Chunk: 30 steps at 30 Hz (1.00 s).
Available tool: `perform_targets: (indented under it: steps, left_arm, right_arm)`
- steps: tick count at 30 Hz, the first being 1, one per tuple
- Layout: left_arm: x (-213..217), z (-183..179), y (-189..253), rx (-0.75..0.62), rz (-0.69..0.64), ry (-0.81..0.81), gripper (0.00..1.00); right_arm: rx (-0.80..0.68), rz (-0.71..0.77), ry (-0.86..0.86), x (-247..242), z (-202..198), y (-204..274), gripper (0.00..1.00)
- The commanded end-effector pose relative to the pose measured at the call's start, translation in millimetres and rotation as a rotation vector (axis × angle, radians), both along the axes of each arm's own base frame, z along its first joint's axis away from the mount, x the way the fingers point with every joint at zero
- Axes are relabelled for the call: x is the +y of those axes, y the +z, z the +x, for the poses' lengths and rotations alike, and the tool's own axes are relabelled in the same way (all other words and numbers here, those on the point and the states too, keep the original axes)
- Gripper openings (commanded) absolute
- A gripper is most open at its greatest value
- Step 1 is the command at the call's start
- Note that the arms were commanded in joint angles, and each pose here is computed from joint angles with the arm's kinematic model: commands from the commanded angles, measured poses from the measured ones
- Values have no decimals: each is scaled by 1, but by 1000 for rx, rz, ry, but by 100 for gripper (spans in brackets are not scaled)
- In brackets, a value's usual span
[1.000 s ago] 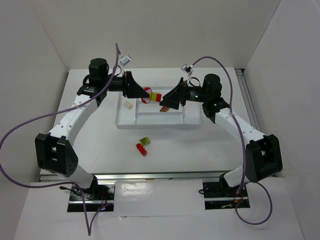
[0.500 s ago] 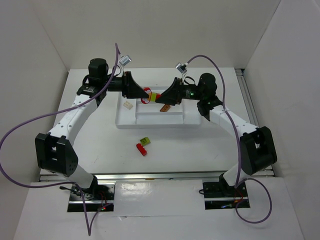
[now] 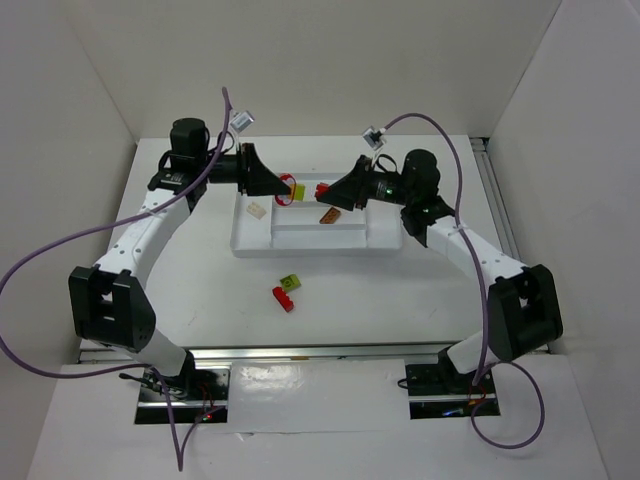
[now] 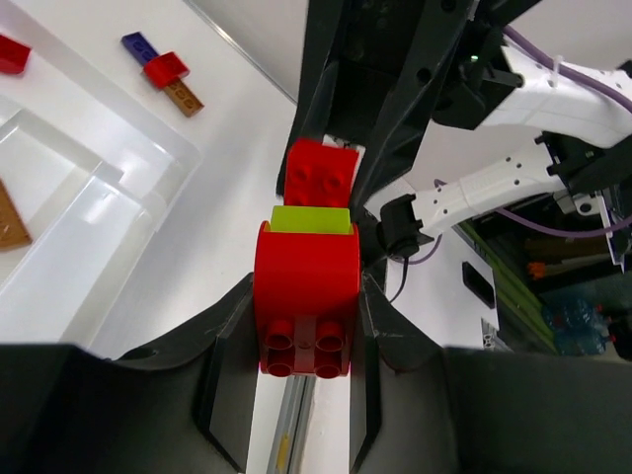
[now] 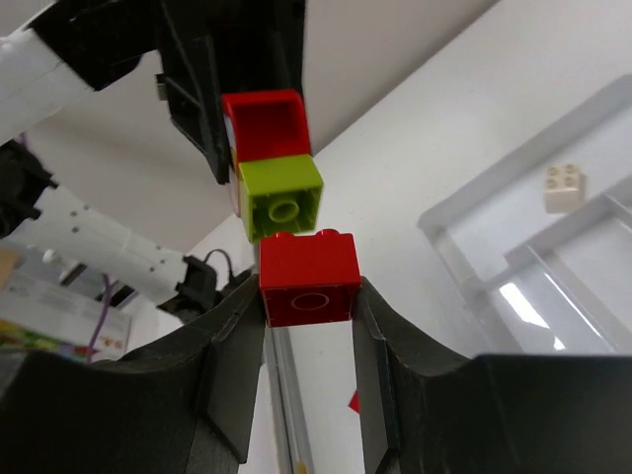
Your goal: Sort the legos into containers by color
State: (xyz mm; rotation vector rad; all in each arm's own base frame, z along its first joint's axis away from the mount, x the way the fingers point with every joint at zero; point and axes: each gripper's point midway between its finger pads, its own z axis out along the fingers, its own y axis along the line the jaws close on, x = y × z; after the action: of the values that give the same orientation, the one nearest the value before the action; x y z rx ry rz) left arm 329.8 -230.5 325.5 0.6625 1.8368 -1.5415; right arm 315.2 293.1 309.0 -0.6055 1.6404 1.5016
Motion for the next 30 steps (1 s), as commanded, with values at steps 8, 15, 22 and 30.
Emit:
perform_targets:
  steps: [8,15,22,30]
  left_arm:
    - [10,8,-8,-1,20,42,0]
    - [-1,22,-16,36,41,83,0]
    - [-7,33,-34,68,139,186,0]
    - [-15,34,-50,105,198,216,0]
  right_arm:
    - [43,-216,-440,-69,35,-25,0]
    - [249,-408,-746,-114,75,-75,0]
    - [383,-640,-978,-154,107,-147,0]
    - [405,-747,-998,-157,137,-191,25]
